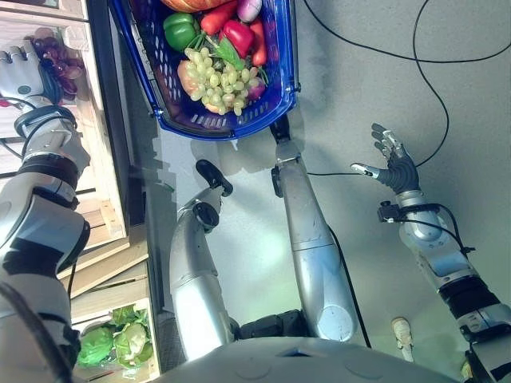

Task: Pick up fruits and vegetables into the basket

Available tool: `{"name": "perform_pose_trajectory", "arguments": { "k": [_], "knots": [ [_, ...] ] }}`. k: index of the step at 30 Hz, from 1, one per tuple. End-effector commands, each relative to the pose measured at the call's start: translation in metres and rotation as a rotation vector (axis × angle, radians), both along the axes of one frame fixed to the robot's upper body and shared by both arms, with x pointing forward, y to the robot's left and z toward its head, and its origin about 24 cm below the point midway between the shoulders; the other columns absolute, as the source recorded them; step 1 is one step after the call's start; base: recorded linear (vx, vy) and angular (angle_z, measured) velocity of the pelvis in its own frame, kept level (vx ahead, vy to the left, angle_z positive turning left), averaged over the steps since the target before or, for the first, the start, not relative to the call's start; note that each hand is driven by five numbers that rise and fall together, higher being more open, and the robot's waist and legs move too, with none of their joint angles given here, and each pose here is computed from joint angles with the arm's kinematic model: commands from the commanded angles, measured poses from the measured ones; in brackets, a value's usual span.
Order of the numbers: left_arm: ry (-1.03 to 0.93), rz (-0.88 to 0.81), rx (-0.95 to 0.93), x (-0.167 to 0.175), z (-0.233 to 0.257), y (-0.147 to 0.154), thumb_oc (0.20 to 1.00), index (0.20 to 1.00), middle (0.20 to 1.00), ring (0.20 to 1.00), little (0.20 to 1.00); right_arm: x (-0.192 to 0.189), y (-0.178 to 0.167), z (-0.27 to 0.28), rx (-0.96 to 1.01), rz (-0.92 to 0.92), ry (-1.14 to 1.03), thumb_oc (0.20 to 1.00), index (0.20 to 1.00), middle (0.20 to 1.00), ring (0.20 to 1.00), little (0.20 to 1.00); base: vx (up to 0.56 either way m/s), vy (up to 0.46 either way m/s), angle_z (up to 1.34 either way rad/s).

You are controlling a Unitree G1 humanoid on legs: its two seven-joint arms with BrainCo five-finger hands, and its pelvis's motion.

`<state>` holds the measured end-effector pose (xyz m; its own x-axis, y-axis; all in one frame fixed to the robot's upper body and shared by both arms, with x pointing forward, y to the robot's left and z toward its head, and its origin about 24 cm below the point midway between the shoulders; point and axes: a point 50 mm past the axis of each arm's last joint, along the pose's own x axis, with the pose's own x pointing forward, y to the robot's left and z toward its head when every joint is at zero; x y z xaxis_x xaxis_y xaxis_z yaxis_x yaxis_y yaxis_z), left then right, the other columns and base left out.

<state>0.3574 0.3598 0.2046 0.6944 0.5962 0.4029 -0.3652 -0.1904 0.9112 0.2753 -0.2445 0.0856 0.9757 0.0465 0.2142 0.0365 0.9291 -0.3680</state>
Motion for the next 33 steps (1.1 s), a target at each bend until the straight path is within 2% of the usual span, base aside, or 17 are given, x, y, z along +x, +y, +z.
{"name": "perform_pose_trajectory", "arguments": {
  "k": [1,8,16,21,29,33],
  "knots": [
    [0.104,0.086,-0.302,-0.03,-0.061,0.03,0.2,0.2,0.2,0.2,0.2,-0.009,0.006,-0.001,0.016,0.028,-0.041,1.0,1.0,1.0,1.0,1.0,0.0,0.0,0.0],
    [-0.11,-0.1,-0.808,-0.028,-0.095,0.013,0.2,0.2,0.2,0.2,0.2,-0.013,0.007,-0.007,-0.005,0.013,0.009,1.0,1.0,1.0,1.0,1.0,-0.01,0.002,0.02],
    [-0.335,-0.354,-1.262,-0.03,-0.119,-0.021,0.2,0.2,0.2,0.2,0.2,-0.018,0.009,-0.018,-0.064,0.004,0.094,1.0,1.0,1.0,1.0,1.0,-0.02,0.002,0.12],
    [-0.393,-0.458,-1.388,-0.035,-0.128,-0.035,0.2,0.2,0.2,0.2,0.2,-0.02,0.014,-0.021,-0.098,0.019,0.123,1.0,1.0,1.0,1.0,1.0,-0.02,-0.017,0.1],
    [-0.436,-0.577,-1.426,-0.046,-0.131,-0.049,0.2,0.2,0.2,0.2,0.2,-0.023,0.018,-0.026,-0.149,0.055,0.189,1.0,1.0,1.0,1.0,1.0,-0.01,0.001,0.02],
    [-0.429,-0.584,-1.414,-0.051,-0.134,-0.051,0.2,0.2,0.2,0.2,0.2,-0.023,0.02,-0.027,-0.171,0.069,0.203,1.0,1.0,1.0,1.0,1.0,-0.01,0.005,0.02]
  ]
}}
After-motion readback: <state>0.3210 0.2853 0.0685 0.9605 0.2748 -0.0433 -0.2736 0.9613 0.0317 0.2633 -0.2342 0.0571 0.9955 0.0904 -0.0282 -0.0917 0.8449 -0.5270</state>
